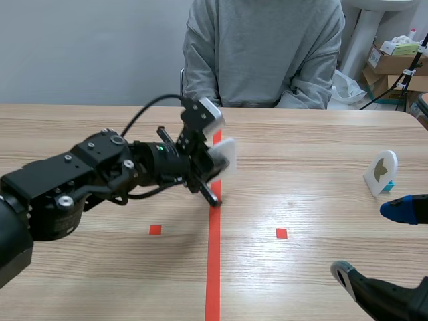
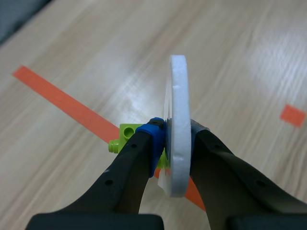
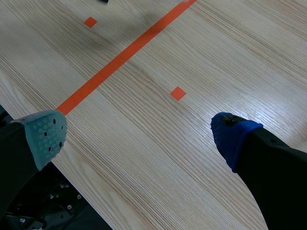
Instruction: Do the leaf sorting experiment
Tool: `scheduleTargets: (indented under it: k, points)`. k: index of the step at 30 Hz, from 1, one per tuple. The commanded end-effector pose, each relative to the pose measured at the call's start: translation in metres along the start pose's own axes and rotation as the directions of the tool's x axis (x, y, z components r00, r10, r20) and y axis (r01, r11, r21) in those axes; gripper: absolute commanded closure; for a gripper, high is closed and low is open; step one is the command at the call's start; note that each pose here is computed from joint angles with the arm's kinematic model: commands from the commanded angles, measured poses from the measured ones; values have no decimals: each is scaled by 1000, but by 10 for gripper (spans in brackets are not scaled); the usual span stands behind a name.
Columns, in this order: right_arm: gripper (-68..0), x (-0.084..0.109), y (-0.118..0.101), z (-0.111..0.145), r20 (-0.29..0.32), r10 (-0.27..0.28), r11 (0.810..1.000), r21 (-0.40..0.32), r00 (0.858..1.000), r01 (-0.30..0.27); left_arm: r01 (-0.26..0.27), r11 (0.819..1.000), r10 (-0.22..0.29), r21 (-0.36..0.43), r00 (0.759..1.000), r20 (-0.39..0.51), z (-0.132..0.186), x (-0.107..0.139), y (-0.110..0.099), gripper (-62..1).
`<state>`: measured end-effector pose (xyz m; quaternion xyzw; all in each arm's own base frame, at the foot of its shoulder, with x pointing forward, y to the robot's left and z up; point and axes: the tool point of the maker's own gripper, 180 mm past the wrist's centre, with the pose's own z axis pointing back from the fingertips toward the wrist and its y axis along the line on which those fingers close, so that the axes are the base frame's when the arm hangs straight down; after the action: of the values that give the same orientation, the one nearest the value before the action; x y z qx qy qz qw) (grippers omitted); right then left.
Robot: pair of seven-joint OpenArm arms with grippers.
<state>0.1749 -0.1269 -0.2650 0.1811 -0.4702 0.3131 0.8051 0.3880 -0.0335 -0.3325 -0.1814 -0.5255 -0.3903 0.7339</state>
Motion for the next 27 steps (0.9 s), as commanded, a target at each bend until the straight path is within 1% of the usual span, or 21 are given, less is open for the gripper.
scheduleTargets:
  k: [1, 3, 5, 7, 8, 11, 13, 16, 18, 19, 21, 23, 26, 27]
  points:
    - [-621, 6, -1, -1, 22, 8, 1000, 9, 1000, -8, -39, 991, 34, 130, 999, 38, 11, 14, 48, -44]
    - [-621, 6, -1, -1, 22, 8, 1000, 9, 1000, -8, -94, 971, 86, 218, 995, 47, 26, 10, 83, -44]
    - [-621, 7, -2, -1, 25, 10, 1000, 8, 1000, -10, -159, 943, 145, 294, 987, 68, 44, 3, 118, -44]
    - [-621, 8, -3, -1, 27, 14, 1000, 5, 1000, -14, -223, 898, 203, 378, 975, 91, 66, -5, 154, -44]
    - [-621, 8, -3, -1, 27, 15, 1000, 4, 1000, -15, -244, 876, 223, 415, 970, 100, 76, -8, 170, -44]
    - [-621, 11, -5, -2, 36, 21, 1000, 1, 999, -21, -280, 814, 264, 509, 959, 106, 107, -25, 209, -44]
    - [-621, 12, -6, -3, 40, 24, 1000, -1, 999, -24, -302, 762, 294, 573, 950, 109, 127, -40, 230, -41]
    - [-621, 13, -7, -3, 42, 25, 1000, -2, 999, -25, -337, 698, 346, 632, 931, 115, 152, -64, 247, -41]
    - [-621, 13, -7, -3, 42, 25, 1000, -2, 999, -25, -352, 650, 379, 674, 918, 114, 166, -82, 254, -41]
    - [-621, 13, -7, -3, 41, 26, 1000, -2, 999, -26, -355, 629, 395, 691, 912, 109, 171, -91, 256, -41]
    - [-621, 12, -7, -3, 37, 26, 1000, -2, 999, -26, -356, 600, 422, 716, 902, 95, 180, -108, 256, -41]
    - [-621, 12, -7, -3, 37, 26, 1000, -2, 999, -26, -353, 578, 443, 736, 893, 81, 186, -121, 256, -41]
    - [-621, 12, -7, -3, 37, 26, 1000, -2, 999, -26, -353, 564, 457, 747, 887, 74, 190, -129, 255, -41]
    - [-621, 12, -7, -3, 36, 26, 1000, -2, 999, -26, -350, 565, 458, 747, 886, 70, 190, -131, 254, -41]
